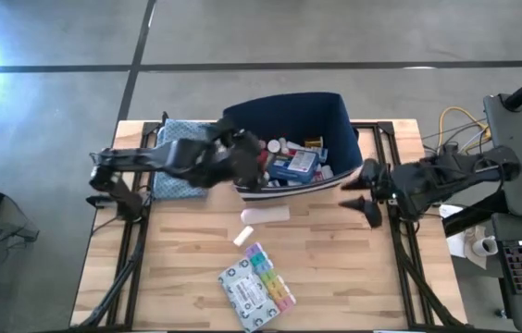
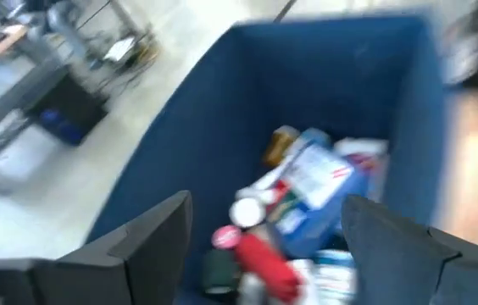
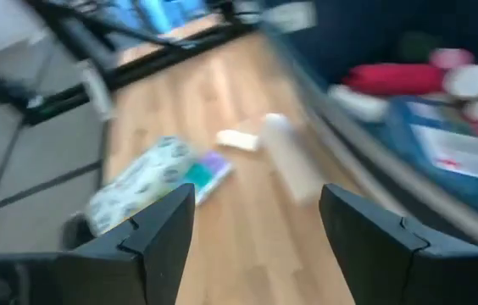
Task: Pick & place medical supplies in basket/bin
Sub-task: Put the brown bandage into the blue bin
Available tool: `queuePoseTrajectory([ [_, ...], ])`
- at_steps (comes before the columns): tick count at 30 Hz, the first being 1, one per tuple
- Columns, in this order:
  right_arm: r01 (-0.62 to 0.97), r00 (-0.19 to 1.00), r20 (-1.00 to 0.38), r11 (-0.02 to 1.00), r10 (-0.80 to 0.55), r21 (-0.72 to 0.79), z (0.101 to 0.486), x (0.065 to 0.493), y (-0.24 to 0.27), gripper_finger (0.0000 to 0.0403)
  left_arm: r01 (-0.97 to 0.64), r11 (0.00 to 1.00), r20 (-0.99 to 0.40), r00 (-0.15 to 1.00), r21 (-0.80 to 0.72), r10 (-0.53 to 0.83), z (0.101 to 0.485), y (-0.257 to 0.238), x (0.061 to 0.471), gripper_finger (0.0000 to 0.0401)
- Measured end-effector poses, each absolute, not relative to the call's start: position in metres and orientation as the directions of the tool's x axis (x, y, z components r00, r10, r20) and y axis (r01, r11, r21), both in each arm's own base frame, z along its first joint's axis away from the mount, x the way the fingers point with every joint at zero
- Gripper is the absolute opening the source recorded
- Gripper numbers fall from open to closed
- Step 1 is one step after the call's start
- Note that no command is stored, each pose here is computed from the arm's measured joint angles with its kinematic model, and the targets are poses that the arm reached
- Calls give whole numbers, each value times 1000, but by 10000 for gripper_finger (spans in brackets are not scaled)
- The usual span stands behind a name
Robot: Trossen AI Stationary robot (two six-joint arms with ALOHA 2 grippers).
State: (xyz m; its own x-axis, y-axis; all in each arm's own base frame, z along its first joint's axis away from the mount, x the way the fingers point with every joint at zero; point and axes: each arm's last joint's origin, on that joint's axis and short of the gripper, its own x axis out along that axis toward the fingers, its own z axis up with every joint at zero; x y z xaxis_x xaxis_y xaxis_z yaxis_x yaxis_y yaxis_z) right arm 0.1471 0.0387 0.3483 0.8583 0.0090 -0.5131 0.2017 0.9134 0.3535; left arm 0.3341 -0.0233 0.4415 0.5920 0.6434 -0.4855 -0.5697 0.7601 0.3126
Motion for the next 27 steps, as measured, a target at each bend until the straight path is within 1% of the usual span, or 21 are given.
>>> queuePoseTrajectory([
  [3, 141, 841, -537, 933, 64, 332, 342, 156, 53, 242, -561, 799, -473, 656, 215, 588, 453, -49, 316, 280],
  [6, 111, 774, -630, 966, 61, 231, 320, 168, 64, 242, -556, 821, -490, 685, 126, 539, 453, -71, 300, 281],
  [9, 89, 686, -724, 979, 72, 181, 290, 184, 73, 242, -552, 830, -524, 684, 82, 507, 443, -91, 291, 281],
  [13, 86, 570, -822, 994, 7, 68, 251, 205, 81, 242, -561, 825, -577, 654, 63, 488, 414, -112, 288, 281],
  [15, 57, 556, -830, 998, -32, -1, 238, 218, 85, 246, -577, 815, -604, 631, 55, 487, 397, -120, 287, 281],
  [17, 21, 563, -826, 999, -43, -38, 228, 231, 89, 255, -596, 803, -643, 604, 28, 471, 380, -126, 286, 281],
  [21, -32, 579, -813, 995, -59, -95, 220, 261, 96, 284, -640, 767, -714, 554, -37, 429, 353, -135, 282, 281],
  [25, -27, 568, -806, 976, -164, -217, 213, 290, 94, 313, -665, 745, -732, 532, -51, 425, 337, -144, 276, 281],
  [27, -14, 556, -807, 968, -200, -250, 209, 305, 90, 325, -664, 747, -738, 525, -44, 423, 332, -148, 273, 281],
])
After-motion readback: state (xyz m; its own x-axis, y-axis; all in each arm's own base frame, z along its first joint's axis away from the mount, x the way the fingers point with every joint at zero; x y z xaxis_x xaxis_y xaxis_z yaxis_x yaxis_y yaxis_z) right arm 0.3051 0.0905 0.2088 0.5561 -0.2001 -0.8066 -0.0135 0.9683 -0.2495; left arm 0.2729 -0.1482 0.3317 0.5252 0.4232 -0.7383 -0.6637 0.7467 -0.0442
